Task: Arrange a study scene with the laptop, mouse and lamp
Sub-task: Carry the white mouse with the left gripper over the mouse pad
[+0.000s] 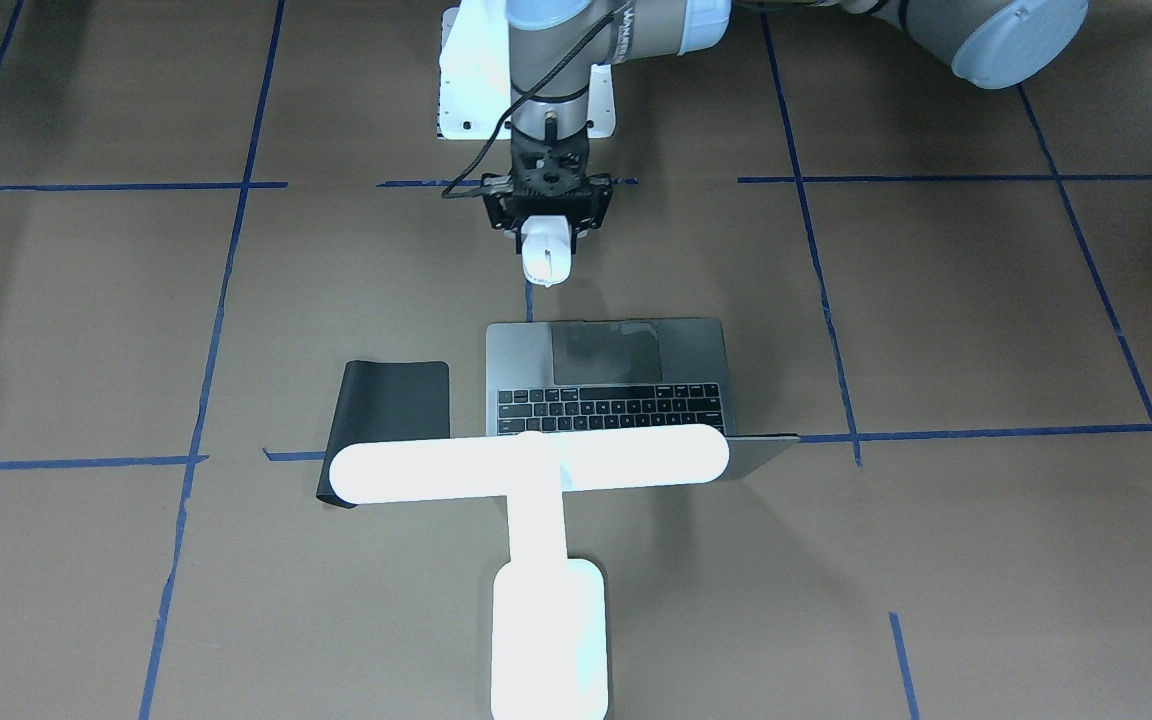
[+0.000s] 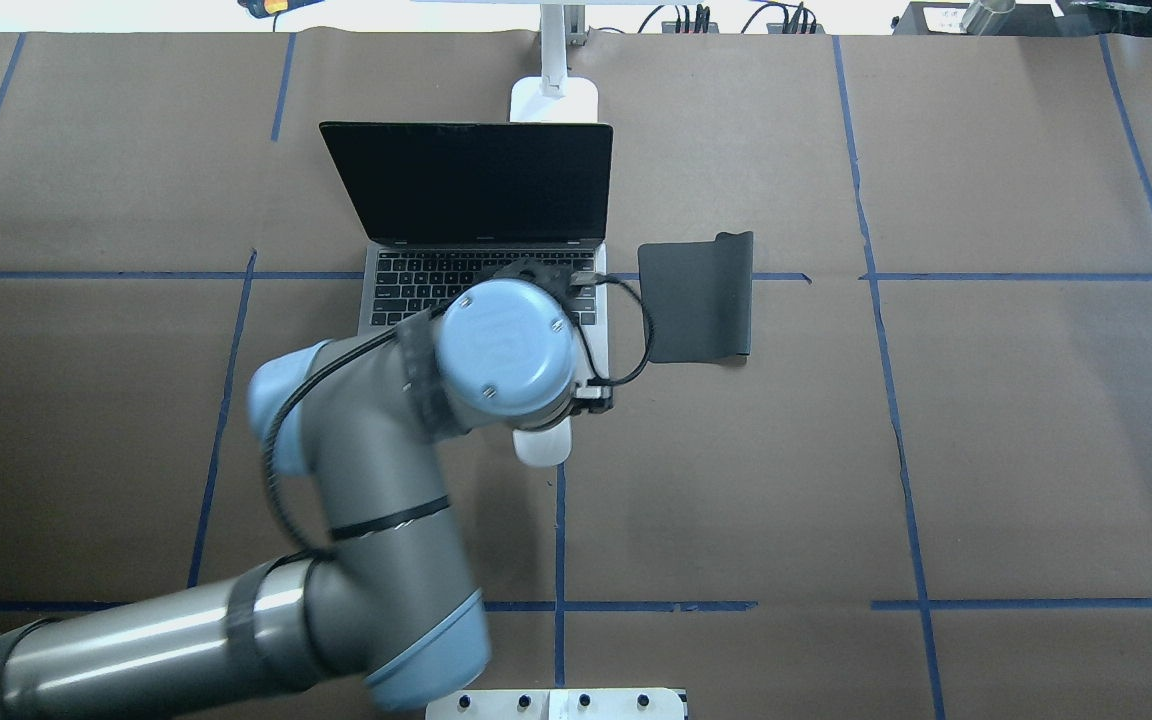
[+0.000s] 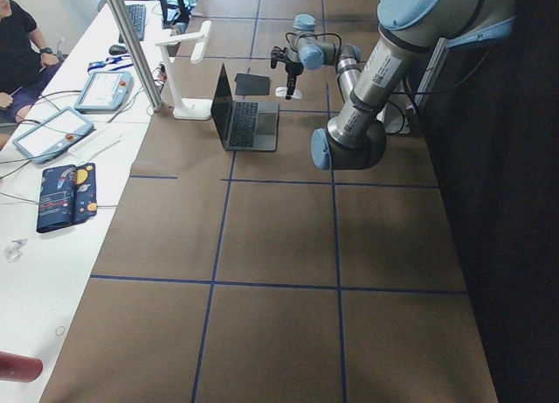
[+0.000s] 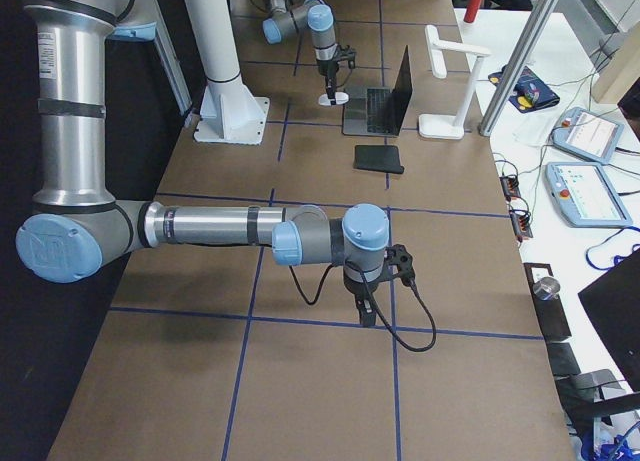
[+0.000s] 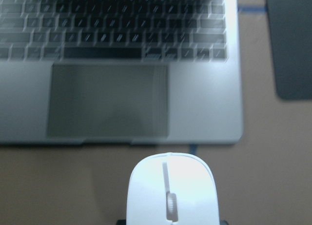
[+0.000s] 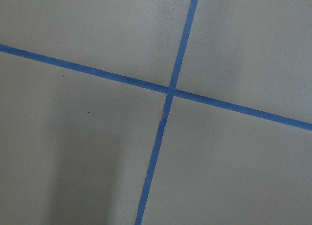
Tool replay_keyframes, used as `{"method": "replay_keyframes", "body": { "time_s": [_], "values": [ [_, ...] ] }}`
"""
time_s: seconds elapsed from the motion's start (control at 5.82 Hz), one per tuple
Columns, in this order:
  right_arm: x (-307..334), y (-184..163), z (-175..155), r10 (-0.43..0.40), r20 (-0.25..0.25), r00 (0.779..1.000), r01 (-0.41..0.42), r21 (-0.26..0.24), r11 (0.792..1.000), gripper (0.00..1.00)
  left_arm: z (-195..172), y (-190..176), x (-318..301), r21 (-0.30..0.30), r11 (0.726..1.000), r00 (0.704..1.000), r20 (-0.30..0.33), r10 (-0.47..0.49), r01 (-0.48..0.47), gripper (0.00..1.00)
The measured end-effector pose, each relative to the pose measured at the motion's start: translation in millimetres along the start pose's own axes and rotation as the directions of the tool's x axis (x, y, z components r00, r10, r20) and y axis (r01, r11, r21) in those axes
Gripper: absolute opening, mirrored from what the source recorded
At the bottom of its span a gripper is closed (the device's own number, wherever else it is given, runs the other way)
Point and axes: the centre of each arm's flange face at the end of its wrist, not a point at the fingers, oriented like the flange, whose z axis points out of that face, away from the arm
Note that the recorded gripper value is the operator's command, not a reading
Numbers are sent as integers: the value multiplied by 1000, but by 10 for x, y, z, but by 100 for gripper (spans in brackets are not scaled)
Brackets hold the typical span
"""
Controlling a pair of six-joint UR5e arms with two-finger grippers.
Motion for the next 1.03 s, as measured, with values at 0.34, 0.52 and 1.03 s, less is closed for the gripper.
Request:
{"method": "replay_keyframes", "body": {
  "time_s": [0.34,0.52,1.03],
  "values": [
    [3,2,4,2,0,1000,-2,-1,1000,100,206,-555,863,11,1000,1000,5,-23,23,36],
    [6,4,8,4,0,1000,-4,-2,1000,100,311,-773,1289,14,999,999,12,-35,35,36],
    [18,12,23,12,2,1000,-12,-6,1000,100,616,-1083,1811,25,995,995,-7,-100,100,39]
  ]
}}
